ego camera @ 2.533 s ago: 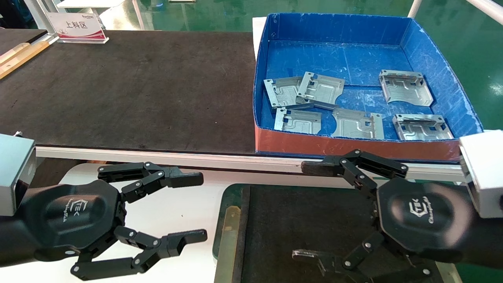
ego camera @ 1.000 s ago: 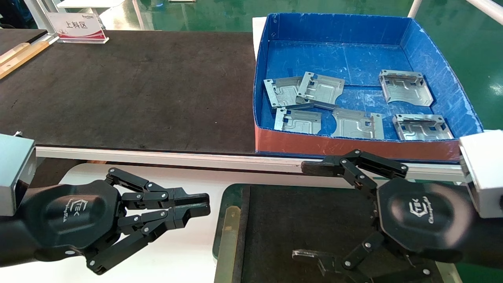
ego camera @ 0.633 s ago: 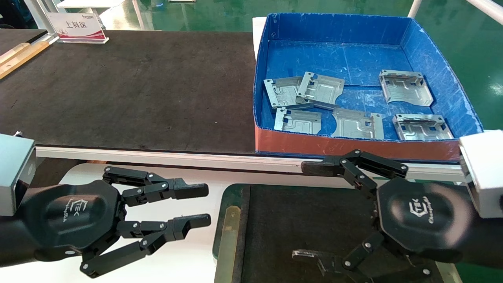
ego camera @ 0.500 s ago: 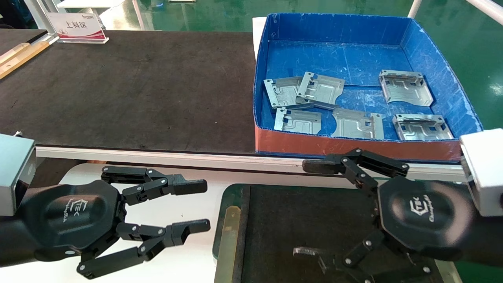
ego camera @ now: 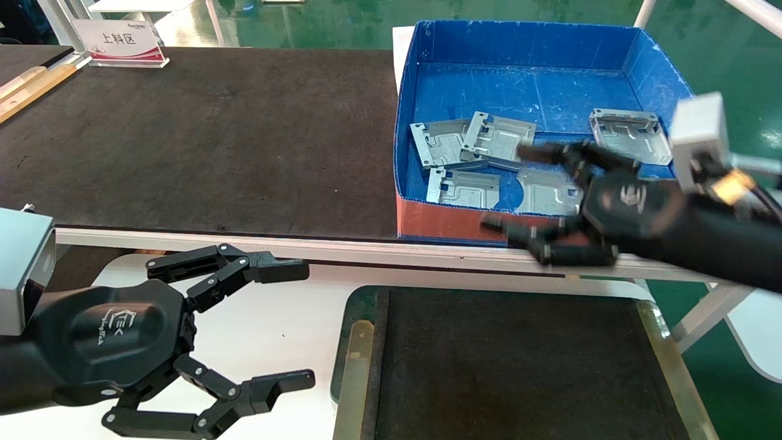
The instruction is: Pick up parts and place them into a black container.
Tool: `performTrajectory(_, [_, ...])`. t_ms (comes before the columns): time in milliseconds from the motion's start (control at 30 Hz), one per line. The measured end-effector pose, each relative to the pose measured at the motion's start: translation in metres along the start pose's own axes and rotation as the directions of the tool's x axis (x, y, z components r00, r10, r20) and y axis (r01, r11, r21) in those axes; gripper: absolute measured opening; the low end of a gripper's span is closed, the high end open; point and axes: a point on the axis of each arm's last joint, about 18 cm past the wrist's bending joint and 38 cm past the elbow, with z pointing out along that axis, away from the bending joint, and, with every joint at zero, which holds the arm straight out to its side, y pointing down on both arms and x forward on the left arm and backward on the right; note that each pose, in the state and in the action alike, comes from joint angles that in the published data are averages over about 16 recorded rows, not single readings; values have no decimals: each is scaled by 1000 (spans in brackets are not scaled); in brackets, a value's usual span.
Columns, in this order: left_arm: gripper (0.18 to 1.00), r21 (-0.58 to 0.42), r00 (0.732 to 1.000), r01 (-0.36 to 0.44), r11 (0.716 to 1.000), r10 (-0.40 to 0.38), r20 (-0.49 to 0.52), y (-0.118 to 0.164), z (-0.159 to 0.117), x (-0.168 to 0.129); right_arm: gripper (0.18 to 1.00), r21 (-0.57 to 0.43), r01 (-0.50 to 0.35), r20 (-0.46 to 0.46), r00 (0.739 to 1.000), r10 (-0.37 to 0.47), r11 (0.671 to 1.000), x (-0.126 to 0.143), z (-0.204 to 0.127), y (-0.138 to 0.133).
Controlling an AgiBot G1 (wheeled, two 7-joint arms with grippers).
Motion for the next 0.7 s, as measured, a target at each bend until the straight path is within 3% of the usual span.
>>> performTrajectory(400, [939, 0, 1000, 0, 1000, 0, 0, 0, 0, 0, 1000, -113, 40, -243, 968, -67, 993, 83, 9, 15])
performTrajectory(533, [970, 0, 1000, 0, 1000, 0, 0, 0, 0, 0, 1000, -159, 37, -330, 940, -89, 987, 110, 9, 19])
performTrajectory(700, [991, 0, 1000, 0, 1000, 0, 0, 0, 0, 0, 1000, -205, 5, -454, 886, -100, 979, 141, 6, 25])
